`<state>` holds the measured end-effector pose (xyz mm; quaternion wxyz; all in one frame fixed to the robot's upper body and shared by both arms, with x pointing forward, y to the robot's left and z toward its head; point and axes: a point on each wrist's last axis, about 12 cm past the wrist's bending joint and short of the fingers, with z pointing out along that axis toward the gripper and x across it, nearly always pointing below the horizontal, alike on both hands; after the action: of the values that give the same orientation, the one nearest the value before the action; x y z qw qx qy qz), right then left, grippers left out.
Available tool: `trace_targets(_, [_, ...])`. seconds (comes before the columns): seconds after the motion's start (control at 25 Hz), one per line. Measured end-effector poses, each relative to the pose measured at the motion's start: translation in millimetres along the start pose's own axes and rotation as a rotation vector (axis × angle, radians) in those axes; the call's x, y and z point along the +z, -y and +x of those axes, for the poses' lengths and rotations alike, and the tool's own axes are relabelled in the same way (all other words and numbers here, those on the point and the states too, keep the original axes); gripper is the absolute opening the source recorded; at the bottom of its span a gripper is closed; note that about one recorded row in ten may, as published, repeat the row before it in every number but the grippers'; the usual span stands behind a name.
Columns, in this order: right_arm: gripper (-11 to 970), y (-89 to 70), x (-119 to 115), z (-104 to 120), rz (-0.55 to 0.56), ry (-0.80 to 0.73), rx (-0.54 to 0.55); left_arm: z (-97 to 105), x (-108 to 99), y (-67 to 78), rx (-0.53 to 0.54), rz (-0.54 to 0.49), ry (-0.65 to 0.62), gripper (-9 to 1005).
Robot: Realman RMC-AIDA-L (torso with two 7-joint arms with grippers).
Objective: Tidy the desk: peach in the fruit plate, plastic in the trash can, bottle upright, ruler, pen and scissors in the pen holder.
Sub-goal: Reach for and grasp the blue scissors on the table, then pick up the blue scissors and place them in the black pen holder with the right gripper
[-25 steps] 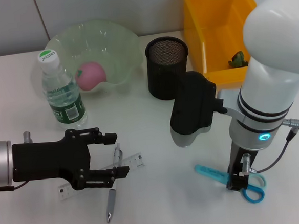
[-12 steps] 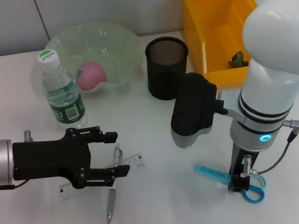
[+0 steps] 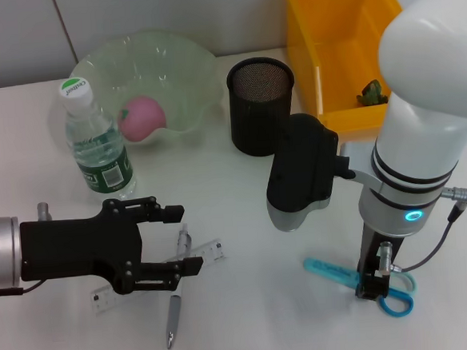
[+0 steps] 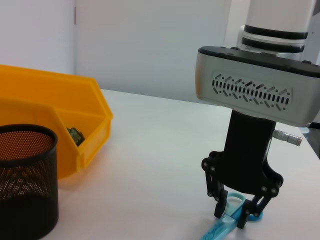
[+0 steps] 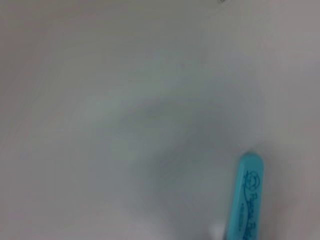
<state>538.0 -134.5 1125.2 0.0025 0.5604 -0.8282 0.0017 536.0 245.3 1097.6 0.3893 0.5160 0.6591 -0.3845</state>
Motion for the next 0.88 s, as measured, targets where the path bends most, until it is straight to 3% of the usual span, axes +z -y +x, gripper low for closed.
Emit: trace_targets(0.88, [260, 0.0, -0.9, 1.0, -0.001, 0.016, 0.010, -0.2, 0.0, -0.8, 0.005, 0.000, -0.007, 770])
